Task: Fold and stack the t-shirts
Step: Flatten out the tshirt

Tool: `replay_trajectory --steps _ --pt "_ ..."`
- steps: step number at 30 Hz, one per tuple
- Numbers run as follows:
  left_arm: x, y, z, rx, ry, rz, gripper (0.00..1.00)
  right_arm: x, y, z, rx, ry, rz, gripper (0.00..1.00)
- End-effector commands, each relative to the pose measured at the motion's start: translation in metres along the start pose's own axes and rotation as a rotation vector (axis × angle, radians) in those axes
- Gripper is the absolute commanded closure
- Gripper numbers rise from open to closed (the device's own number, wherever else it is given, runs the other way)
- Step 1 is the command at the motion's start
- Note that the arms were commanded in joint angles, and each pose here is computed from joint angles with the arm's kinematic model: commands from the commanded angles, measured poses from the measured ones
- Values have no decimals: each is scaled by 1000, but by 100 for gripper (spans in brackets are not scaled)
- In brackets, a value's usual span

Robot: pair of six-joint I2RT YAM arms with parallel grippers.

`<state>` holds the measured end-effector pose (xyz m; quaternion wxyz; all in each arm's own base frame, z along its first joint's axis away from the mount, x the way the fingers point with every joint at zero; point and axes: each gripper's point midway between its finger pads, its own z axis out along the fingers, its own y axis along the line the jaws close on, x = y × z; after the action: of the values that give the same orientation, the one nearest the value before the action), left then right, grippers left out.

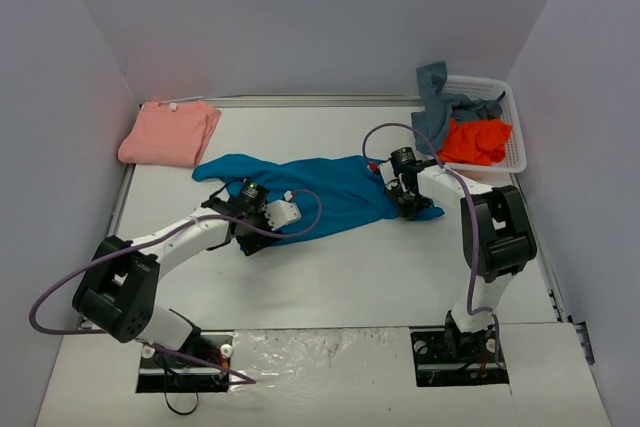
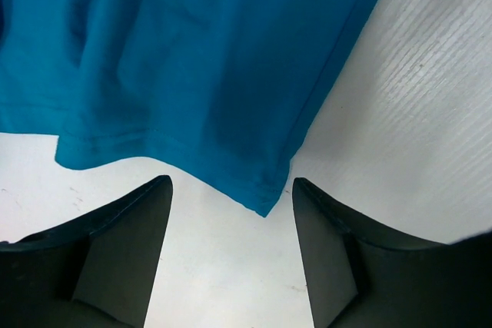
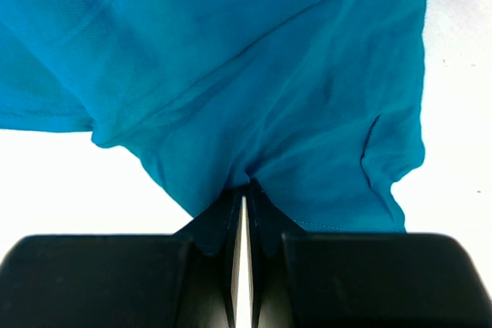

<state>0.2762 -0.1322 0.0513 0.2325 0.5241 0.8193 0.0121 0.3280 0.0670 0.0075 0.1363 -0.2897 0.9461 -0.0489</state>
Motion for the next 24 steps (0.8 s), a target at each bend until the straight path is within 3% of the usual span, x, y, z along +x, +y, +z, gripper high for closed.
replay_trajectory --steps 1,12,13,17,24 --pt "5 1 4 -16 18 16 37 15 3 -1 8 55 -12 100" --pt "27 -20 20 46 75 3 39 16 1 1 17 63 -13 100" --pt "30 -21 23 52 88 0 43 17 1 1 17 64 -13 100" --pt "36 -27 32 88 126 0 75 18 1 1 20 64 -10 100" --pt "30 -32 34 152 144 4 80 18 -1 1 27 62 -8 100"
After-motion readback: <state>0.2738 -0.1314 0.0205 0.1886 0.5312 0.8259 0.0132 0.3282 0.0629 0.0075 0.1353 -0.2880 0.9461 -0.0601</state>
